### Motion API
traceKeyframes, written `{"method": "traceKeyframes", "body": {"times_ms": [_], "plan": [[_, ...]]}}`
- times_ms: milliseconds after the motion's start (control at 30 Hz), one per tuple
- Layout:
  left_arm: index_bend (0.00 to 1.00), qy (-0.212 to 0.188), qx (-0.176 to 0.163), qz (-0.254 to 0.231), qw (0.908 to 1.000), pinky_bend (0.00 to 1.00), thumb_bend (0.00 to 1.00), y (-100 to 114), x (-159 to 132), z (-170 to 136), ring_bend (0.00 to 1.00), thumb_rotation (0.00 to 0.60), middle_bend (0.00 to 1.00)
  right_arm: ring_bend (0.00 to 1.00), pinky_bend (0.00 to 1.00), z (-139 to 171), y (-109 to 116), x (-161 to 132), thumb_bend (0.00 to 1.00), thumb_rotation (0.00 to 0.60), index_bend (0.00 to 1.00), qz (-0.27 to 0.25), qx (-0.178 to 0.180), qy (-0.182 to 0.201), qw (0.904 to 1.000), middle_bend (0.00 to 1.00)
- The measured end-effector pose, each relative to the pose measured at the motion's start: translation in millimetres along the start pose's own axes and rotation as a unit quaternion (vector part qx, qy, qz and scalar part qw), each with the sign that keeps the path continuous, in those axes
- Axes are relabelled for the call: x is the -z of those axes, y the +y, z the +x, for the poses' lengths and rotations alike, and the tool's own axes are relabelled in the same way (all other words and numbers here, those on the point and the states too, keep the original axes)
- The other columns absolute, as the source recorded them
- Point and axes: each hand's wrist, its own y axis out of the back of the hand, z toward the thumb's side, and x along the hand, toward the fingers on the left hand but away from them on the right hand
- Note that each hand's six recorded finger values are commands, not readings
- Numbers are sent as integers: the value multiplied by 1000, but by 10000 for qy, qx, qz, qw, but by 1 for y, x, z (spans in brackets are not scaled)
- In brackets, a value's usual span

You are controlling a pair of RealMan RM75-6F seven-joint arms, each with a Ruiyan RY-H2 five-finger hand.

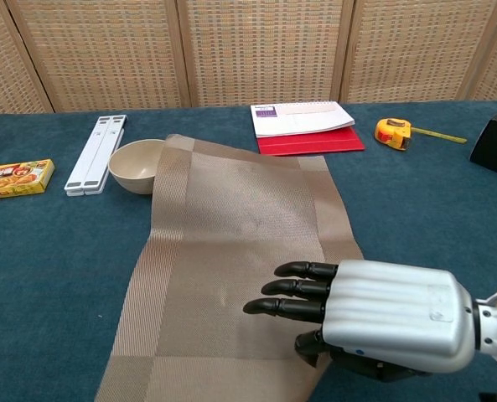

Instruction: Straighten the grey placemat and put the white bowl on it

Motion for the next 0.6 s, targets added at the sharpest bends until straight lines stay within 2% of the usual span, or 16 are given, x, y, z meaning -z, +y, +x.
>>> {"method": "traceKeyframes", "body": {"times_ms": [167,367,467,567,600], "plan": [[0,-9,26,18,10000,0,0,-1,-1,0,0,600,0,0,0,18,0,8,845,600,661,155,22,-28,9999,0],[0,-29,47,48,10000,0,0,-3,-3,0,0,600,0,0,0,59,-3,32,846,600,665,649,-176,-191,9976,0],[0,-42,61,61,10000,0,0,-4,-4,0,0,600,0,0,0,83,-6,50,844,600,665,1140,-390,-282,9923,0],[0,-54,77,75,9999,0,0,-5,-5,0,0,600,0,0,0,102,-8,69,825,600,662,1815,-647,-249,9809,0],[0,-55,79,77,9999,0,0,-6,-6,1,0,600,0,0,0,109,-8,79,815,600,660,2142,-765,-204,9736,0]]}}
